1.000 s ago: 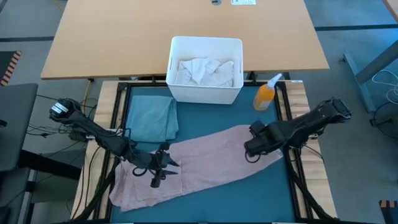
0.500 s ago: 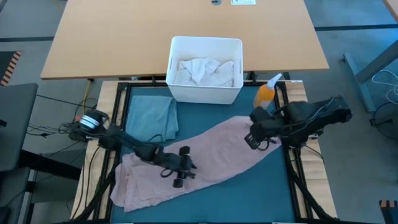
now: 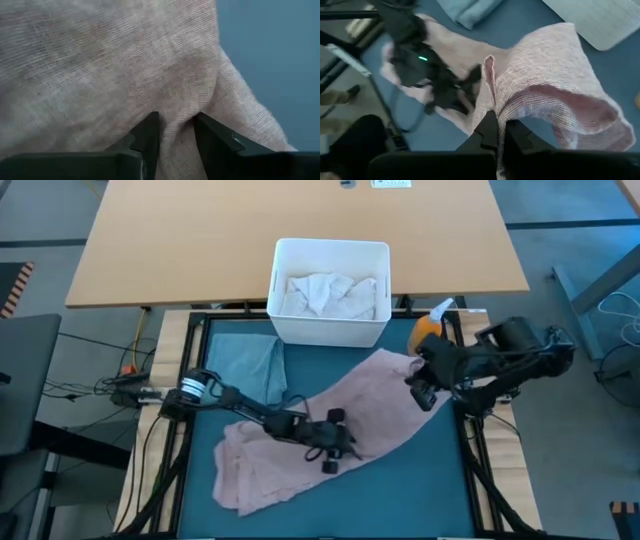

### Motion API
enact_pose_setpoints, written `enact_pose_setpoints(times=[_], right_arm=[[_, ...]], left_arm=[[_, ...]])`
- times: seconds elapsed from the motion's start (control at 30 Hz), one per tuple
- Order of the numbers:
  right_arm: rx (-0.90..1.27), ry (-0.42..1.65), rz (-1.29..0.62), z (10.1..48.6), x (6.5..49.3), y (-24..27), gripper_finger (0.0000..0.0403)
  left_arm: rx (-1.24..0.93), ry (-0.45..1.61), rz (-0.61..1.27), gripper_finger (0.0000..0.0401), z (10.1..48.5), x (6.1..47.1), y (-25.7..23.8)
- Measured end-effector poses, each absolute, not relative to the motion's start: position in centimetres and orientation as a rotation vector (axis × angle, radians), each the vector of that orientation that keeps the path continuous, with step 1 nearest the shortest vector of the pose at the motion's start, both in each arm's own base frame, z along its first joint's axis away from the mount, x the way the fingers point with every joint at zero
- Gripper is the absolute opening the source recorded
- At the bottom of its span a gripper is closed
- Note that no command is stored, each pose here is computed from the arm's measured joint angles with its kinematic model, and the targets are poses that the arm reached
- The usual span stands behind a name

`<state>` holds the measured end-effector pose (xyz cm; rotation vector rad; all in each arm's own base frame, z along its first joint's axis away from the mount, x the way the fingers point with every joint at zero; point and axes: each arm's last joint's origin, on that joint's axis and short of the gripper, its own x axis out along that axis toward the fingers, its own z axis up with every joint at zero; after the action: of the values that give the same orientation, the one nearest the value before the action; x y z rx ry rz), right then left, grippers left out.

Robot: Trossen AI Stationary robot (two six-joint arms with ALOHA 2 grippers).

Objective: Fold Laundry from Bin
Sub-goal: Fold the pink shirt

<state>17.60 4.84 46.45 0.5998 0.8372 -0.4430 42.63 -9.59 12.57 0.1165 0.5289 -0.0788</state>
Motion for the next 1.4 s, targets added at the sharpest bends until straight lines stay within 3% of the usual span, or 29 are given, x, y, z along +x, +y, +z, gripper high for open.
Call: enact_pose_setpoints(times=[0.27,0.47,0.73,0.87,1.17,1.4], right_arm=[[0.601,0.811,-0.378,47.5,16.9,5.4,0.0023],[0.574,0.823,-0.368,47.4,16.9,5.5,0.0023],[0.55,0.846,-0.384,46.8,18.7,5.9,0.0023],[0.542,0.848,-0.378,45.8,21.7,6.9,0.0023],[0.471,0.753,-0.238,42.3,31.6,9.5,0.0023],[0.443,0.607,-0.055,38.9,39.1,11.4,0.0024]], left_arm=[[0.195,0.512,-0.069,0.0094,14.4,47.6,-8.1],[0.298,0.623,-0.137,0.0078,20.6,45.9,-8.2],[0.346,1.053,-0.123,0.0071,27.2,36.7,-7.8],[0.309,1.126,-0.097,0.0071,29.8,31.0,-7.4],[0.039,0.821,-0.05,0.007,34.4,17.6,-5.5],[-0.102,0.623,-0.04,0.007,33.9,11.2,-3.7]])
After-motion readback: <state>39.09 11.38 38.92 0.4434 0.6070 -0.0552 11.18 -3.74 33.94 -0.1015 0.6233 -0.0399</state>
